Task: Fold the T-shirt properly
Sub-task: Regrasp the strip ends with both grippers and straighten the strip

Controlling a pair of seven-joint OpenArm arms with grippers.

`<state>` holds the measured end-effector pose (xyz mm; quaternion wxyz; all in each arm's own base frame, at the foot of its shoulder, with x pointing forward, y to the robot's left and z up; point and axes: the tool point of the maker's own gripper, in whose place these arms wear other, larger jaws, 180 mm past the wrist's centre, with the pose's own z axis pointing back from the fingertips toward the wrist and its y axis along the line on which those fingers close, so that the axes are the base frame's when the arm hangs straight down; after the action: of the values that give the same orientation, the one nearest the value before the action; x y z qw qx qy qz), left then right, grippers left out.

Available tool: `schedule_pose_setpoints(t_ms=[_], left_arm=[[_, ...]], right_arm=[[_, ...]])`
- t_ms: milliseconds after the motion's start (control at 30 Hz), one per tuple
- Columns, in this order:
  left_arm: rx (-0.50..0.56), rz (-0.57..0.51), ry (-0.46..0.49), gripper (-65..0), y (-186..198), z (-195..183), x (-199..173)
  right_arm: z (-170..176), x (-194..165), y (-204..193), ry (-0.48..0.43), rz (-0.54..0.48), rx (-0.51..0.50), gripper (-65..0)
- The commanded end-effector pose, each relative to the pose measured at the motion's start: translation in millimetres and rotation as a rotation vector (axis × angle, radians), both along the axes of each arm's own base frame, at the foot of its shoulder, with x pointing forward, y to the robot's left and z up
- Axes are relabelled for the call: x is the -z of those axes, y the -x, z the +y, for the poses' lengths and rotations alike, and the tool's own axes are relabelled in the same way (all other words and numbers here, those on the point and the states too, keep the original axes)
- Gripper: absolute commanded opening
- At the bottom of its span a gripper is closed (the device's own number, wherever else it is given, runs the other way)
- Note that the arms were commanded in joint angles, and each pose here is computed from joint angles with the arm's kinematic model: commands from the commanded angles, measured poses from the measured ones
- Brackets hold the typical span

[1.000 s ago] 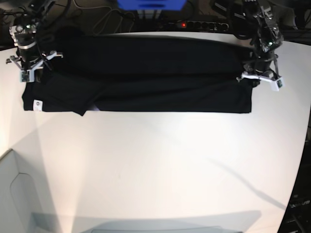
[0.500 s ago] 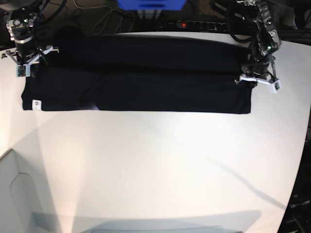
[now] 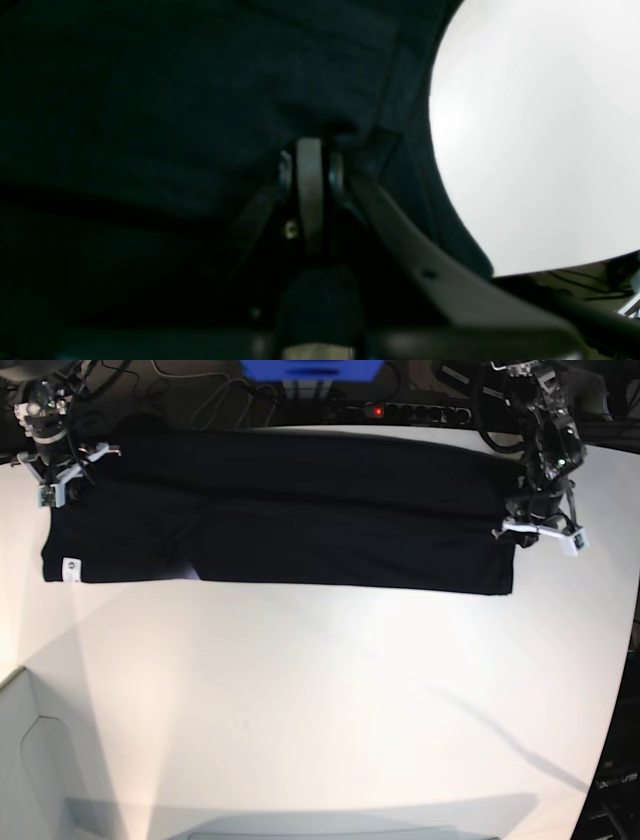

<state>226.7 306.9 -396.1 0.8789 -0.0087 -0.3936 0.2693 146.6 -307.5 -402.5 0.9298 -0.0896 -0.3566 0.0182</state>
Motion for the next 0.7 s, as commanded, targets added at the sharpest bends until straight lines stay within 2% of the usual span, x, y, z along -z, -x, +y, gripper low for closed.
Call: schedule_pose_setpoints(t_ms=[0, 100, 200, 267, 333, 467, 667], left_arm=[[0.005, -0.026, -0.024, -64.9, -5, 4, -9], [0.005, -0.028, -0.026, -61.2, -5, 5, -10], [0.004, -0.010, -0.026, -48.7, 3, 4, -7], [0.008, -0.007, -0.031, -37.9, 6, 4, -8], [0.014, -0.011, -0.041, -31.4, 7, 5, -12], [-0.005, -0.045, -0.077, -30.8, 10, 14, -30], [-0.027, -0.097, -0.114, -30.7, 7, 25, -52]], right_arm=[[-3, -9, -4, 0.016, -0.025, -0.020, -65.0], [-3, -9, -4, 0.018, -0.025, -0.021, -65.0], [-6, -11, -5, 0.026, -0.025, -0.025, -60.6], [-8, -11, -5, 0.031, -0.021, -0.027, -54.9], [-9, -14, -5, 0.039, -0.026, -0.025, -49.0], [-18, -30, -9, 0.077, -0.059, -0.019, -42.7], [-24, -65, -23, 0.130, -0.165, 0.034, -42.1]])
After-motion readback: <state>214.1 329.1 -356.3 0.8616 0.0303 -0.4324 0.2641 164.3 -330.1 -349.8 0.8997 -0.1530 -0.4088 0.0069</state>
